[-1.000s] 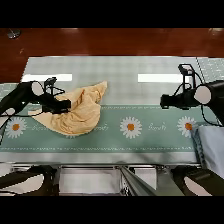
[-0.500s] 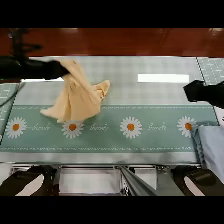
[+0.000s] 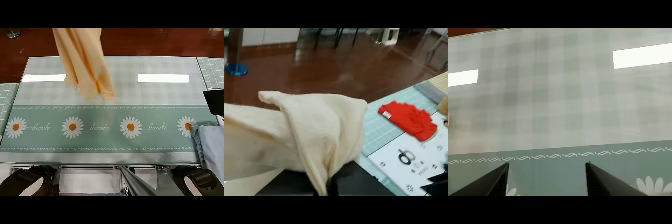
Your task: Fold the shirts.
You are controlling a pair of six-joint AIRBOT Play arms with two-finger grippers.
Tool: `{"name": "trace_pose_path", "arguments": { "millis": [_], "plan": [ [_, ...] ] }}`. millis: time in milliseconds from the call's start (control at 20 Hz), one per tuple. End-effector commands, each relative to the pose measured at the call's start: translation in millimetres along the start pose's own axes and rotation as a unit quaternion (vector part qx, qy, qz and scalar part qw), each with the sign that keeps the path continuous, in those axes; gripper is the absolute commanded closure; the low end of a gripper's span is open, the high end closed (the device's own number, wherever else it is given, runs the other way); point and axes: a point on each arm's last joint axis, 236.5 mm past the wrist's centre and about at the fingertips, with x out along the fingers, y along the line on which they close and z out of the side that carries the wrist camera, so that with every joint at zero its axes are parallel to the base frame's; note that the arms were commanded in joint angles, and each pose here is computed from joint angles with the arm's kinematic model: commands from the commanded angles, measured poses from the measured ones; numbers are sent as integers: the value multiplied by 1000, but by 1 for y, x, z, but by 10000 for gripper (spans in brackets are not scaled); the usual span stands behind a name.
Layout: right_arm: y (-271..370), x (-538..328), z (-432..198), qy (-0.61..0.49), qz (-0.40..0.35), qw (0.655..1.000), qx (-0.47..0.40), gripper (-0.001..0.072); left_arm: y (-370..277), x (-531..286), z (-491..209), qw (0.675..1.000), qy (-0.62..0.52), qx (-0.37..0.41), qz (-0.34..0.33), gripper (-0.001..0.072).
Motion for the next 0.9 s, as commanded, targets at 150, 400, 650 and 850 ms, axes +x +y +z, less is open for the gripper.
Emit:
{"name": "trace_pose_path", "arguments": {
  "millis": [150, 400, 650, 850],
  "plan": [
    [2, -5, -2, 1, 6, 1000, 2, 160, -65, 34, 19, 994, -56, 5, -91, 678],
    [-6, -2, -30, 63, -12, 998, 0, 160, -33, 69, -122, 986, 159, 12, -53, 677],
    [-3, 14, -39, 96, -12, 995, -10, 160, 34, 37, -337, 903, 428, -43, 19, 677],
    [6, 60, -83, 186, -1, 982, -5, 159, 65, -22, -462, 826, 552, -97, 60, 677]
  ]
}}
